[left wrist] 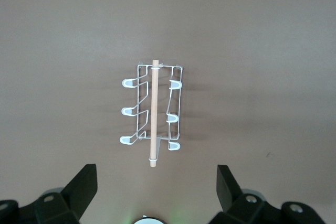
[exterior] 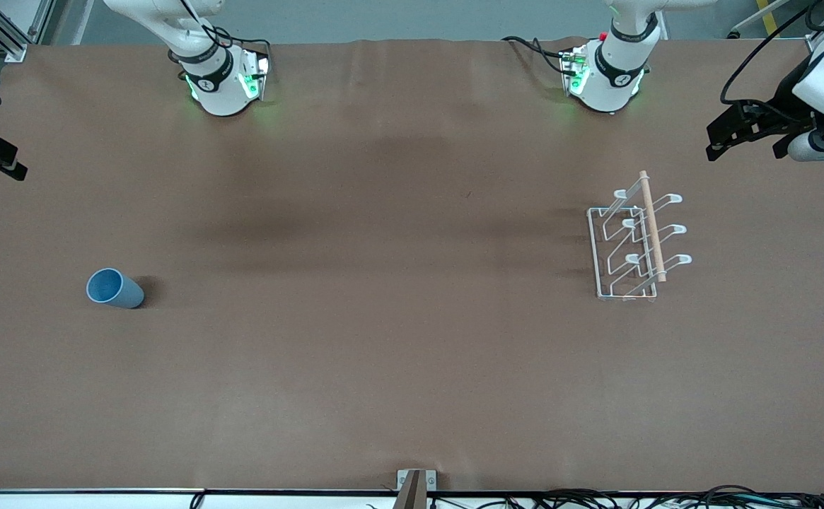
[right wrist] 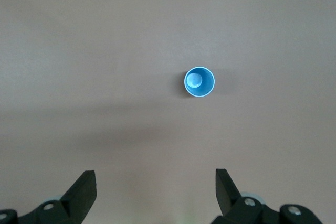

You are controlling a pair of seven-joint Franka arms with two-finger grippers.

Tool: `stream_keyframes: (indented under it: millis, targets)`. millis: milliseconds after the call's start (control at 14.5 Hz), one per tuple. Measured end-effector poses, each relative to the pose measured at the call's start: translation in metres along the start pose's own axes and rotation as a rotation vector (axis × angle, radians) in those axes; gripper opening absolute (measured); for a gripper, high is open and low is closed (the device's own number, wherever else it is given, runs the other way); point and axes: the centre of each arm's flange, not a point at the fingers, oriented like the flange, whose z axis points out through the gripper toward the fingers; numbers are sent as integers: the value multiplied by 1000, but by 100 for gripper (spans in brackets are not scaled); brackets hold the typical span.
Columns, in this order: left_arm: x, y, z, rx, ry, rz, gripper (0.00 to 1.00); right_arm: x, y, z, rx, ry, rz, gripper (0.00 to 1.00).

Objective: Hang cup on cup holder

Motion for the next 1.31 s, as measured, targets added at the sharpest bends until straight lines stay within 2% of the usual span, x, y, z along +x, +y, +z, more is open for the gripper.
stream_keyframes:
  millis: [1103, 1310]
  targets:
    - [1, -1, 2, 0, -3, -3, 100, 0, 8, 5, 3, -14, 14, 100]
    - [1, -1, 2, 0, -4, -2, 100, 4, 16, 9, 2, 3, 30, 100]
